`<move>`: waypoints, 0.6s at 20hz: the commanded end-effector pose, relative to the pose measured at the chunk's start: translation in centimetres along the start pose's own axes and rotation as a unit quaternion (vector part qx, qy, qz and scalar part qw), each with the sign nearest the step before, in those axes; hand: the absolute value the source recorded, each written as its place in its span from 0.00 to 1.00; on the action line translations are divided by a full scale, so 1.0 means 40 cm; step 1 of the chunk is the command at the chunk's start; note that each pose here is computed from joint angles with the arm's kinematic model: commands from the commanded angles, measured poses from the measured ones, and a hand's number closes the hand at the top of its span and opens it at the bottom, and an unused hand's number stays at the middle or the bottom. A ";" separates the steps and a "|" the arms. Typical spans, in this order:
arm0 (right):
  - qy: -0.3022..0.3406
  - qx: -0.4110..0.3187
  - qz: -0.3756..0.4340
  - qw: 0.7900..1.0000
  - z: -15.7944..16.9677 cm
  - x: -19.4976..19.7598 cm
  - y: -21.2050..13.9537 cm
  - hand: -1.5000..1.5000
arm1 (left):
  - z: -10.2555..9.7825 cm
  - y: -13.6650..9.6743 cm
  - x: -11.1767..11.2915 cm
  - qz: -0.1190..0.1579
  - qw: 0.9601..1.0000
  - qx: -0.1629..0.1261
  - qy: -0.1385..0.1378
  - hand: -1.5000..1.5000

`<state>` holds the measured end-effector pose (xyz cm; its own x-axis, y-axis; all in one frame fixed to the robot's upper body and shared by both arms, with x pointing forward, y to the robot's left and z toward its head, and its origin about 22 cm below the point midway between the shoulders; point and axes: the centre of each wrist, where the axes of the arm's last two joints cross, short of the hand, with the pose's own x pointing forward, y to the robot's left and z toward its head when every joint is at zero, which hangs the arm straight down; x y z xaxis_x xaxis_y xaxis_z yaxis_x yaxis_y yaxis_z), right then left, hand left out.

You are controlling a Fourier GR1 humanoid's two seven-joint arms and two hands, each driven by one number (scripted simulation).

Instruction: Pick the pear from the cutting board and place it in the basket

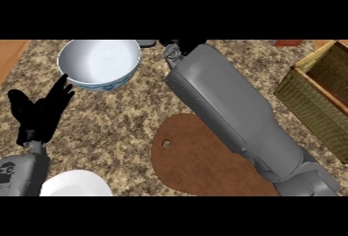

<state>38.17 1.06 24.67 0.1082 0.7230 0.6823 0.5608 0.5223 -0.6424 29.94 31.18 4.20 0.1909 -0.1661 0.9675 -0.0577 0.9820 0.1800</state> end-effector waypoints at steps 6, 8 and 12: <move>0.112 -0.091 0.034 0.989 -0.146 0.091 -0.138 1.00 | 0.038 0.003 -0.025 0.003 1.000 -0.007 0.003 0.50; 0.111 -0.108 0.032 0.987 -0.176 0.086 -0.158 1.00 | -0.008 -0.029 0.002 0.000 1.000 0.006 0.001 0.50; 0.132 -0.141 0.046 0.980 -0.279 0.013 -0.191 1.00 | 0.020 0.029 0.001 0.000 1.000 -0.005 -0.006 0.50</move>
<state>41.79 -4.97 32.81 0.2115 0.7024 0.6796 0.7199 0.3584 -0.5944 29.56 31.68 4.18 0.1835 -0.1648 0.9691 -0.0596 0.9822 0.1783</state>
